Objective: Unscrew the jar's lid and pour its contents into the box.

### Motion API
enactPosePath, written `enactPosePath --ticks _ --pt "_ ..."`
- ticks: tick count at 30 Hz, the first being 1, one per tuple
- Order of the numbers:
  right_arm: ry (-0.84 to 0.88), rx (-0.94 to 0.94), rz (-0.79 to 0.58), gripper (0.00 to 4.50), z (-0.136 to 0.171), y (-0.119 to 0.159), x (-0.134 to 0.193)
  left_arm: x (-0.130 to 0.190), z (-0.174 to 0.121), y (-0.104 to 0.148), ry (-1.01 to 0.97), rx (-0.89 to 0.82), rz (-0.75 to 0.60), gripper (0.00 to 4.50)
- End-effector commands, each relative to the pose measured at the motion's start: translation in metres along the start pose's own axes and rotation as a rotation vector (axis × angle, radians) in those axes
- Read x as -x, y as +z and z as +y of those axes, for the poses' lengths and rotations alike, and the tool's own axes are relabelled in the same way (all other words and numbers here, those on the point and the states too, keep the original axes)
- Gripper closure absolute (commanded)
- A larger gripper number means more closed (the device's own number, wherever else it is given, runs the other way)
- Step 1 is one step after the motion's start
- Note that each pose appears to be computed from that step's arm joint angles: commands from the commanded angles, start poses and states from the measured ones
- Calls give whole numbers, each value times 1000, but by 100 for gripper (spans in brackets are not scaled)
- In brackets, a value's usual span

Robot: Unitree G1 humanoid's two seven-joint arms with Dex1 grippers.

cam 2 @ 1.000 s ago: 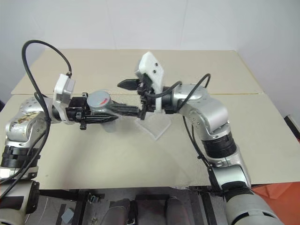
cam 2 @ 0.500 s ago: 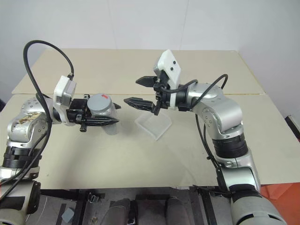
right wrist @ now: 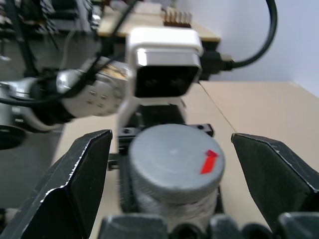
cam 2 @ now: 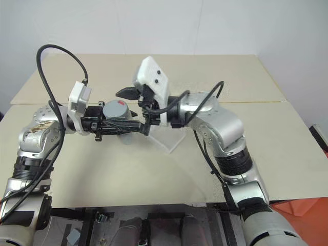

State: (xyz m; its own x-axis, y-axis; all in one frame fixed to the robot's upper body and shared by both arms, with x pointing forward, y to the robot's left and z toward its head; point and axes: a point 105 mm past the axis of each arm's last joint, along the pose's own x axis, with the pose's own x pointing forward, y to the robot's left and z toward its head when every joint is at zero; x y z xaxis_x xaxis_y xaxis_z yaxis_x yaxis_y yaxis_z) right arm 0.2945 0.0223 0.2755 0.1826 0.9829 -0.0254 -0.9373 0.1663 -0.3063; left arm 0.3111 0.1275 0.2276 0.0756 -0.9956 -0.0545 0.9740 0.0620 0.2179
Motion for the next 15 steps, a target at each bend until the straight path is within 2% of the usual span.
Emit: enactPosePath --ticks 1,9,15 --pt "-21 50 -23 3 -2 11 -6 0 0 14 -12 -67 -13 255" --pt "-50 19 -35 3 -10 12 -8 2 -2 13 -7 -67 -6 255" --pt "-98 2 -23 3 -20 7 9 5 -3 12 -1 -65 0 255"
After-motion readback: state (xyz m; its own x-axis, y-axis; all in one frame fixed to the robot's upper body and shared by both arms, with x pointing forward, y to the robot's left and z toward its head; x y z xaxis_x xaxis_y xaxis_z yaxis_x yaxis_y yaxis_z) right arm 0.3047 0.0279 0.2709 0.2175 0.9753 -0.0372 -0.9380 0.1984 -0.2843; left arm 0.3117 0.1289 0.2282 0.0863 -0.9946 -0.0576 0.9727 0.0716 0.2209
